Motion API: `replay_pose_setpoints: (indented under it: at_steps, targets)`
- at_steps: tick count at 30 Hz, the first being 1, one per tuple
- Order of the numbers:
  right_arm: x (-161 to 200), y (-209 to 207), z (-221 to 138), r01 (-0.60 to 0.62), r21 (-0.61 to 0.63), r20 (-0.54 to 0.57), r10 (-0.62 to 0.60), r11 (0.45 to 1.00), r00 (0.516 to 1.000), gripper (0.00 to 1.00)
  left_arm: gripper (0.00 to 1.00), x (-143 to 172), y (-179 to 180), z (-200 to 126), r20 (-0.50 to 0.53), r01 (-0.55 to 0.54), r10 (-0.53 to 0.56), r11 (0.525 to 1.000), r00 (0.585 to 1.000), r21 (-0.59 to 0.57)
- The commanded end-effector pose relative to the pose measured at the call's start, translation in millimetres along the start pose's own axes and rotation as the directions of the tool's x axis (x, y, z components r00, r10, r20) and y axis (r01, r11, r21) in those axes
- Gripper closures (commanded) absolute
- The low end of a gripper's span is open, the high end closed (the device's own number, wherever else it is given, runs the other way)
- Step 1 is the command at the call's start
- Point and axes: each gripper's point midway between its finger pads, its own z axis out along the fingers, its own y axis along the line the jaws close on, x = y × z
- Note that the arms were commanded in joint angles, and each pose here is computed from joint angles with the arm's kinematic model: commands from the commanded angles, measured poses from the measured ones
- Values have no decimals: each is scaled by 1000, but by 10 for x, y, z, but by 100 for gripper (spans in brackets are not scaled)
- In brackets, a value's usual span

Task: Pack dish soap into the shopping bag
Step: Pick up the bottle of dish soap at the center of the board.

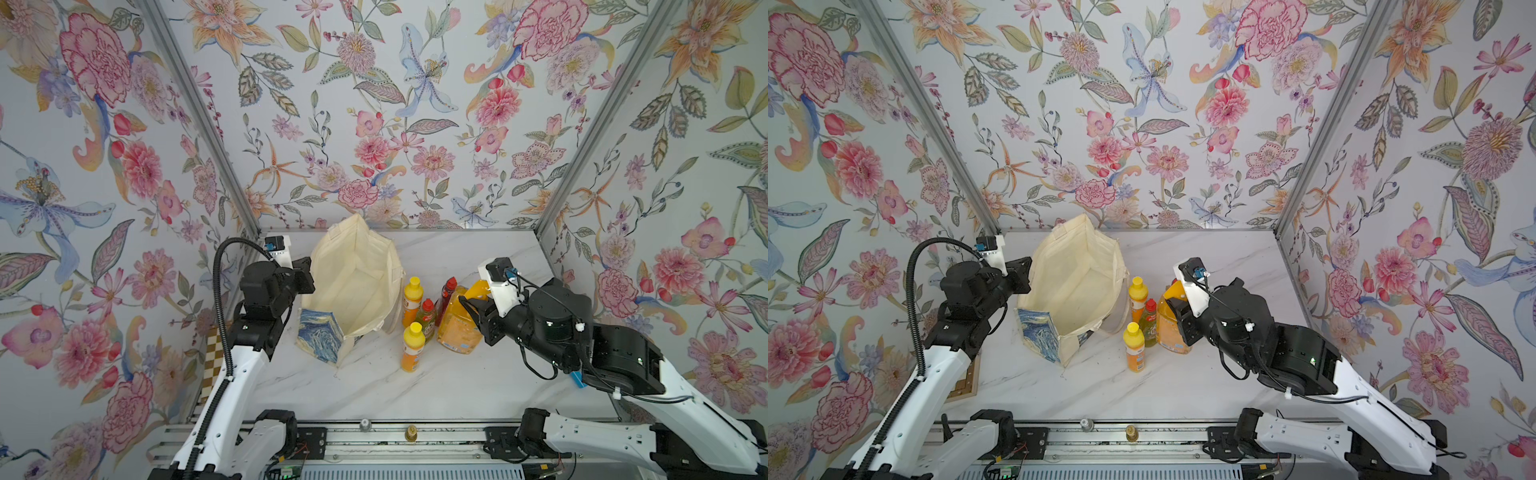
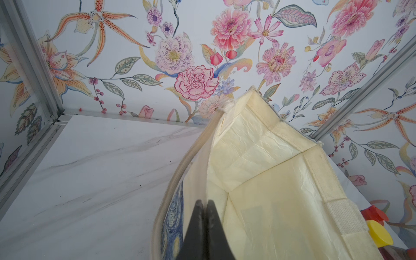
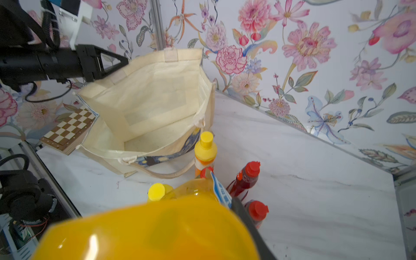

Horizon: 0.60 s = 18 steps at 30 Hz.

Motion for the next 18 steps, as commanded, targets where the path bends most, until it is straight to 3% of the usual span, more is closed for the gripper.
replay_pose_setpoints:
  at_steps: [1,8,18]
  targets:
    - [-909,-90,-272,-40,18,251,34,999,967,100,100,-83,-54,-23,12,0,0,1000,1000,27]
    - [-1621,-64,-72,-40,74,332,13,996,943,100,100,-85,-84,-15,7,11,-11,999,1000,45]
    - [-2290,56,618,-141,-114,428,177,983,887,100,100,-39,-102,0,-15,30,-29,998,999,56]
